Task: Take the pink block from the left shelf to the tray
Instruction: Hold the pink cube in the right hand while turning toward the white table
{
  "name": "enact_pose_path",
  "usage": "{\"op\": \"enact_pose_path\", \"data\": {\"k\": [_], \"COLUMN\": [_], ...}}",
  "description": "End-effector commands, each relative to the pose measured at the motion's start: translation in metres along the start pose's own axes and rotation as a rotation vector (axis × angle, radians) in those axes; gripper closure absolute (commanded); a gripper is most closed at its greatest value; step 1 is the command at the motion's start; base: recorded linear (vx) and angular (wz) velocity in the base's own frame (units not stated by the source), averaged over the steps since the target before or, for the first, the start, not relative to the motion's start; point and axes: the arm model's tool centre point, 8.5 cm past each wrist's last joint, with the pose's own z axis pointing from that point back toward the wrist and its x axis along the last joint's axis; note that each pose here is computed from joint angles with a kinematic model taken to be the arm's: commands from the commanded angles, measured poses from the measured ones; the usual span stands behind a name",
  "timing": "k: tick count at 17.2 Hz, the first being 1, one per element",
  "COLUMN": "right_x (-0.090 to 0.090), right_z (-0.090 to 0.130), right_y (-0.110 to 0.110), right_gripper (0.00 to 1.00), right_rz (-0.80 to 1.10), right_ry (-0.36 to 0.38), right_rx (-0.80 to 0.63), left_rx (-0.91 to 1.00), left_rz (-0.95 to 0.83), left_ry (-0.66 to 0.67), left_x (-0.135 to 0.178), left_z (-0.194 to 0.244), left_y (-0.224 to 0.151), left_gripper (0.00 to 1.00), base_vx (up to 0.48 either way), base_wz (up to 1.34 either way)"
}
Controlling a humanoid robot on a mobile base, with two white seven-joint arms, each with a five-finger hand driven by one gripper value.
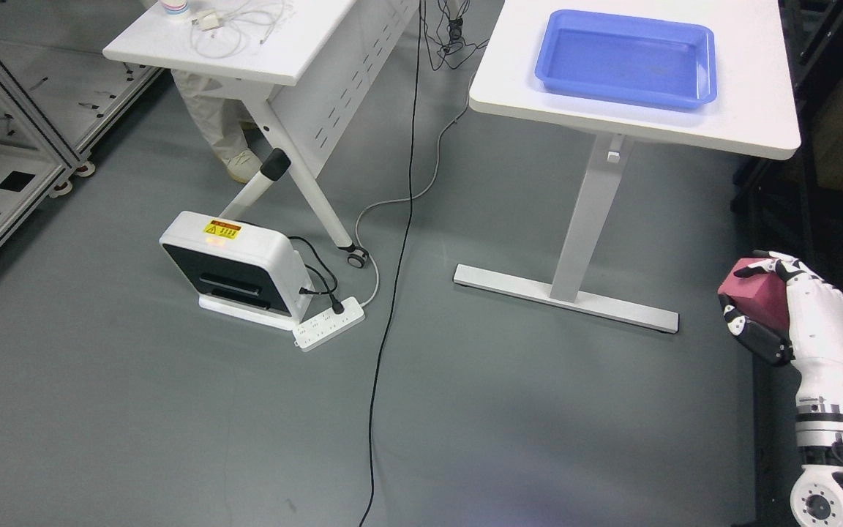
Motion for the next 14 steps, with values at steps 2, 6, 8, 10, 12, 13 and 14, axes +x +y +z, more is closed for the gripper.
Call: {"op": "enact_pose_path", "data": {"k": [2,6,8,10,12,13,14], "right_x": [0.001,0.003,0.003,0.006,0.008,0.011,0.013], "right_z": [-0.002,-0.003,-0.003,-0.004,-0.005,-0.005,-0.007], "right_y": [-0.001,0.000,0.000,0.002,0.003,0.003,0.004], "right_gripper": [0.93,0.93,0.93,0.92,0.92,0.92,0.92], "right_rz": [-0.005,-0.007,-0.008,-0.015,-0.019,-0.022,-0.024], "right_ry": [0.000,-0.005,-0.008,-0.014,-0.019,-0.024,-0.031], "right_rx": [-0.008,-0.006,-0.004,-0.001,-0.002,-0.002,-0.002], "left_rx": [0.016,0.016,0.016,0.016,0.016,0.016,0.016], "left_rz": [-0.005,-0.005,-0.005,-0.005,-0.005,-0.005,-0.005], "left_ry": [-0.041,-0.041,-0.041,-0.041,-0.041,-0.041,-0.041], "left_x": [0.021,0.021,0.021,0.021,0.021,0.021,0.021], "left_z": [-0.001,-0.001,-0.001,-0.001,-0.001,-0.001,-0.001], "left_y": [0.011,0.011,0.011,0.011,0.011,0.011,0.011], "left_gripper": [0.00,0.00,0.00,0.00,0.00,0.00,0.00], "base_vx": [0.435,0.418,0.384,0.378,0.364,0.294,0.294], "base_wz": [-0.12,-0.12,-0.12,-0.02,0.04,0.13,0.13]}}
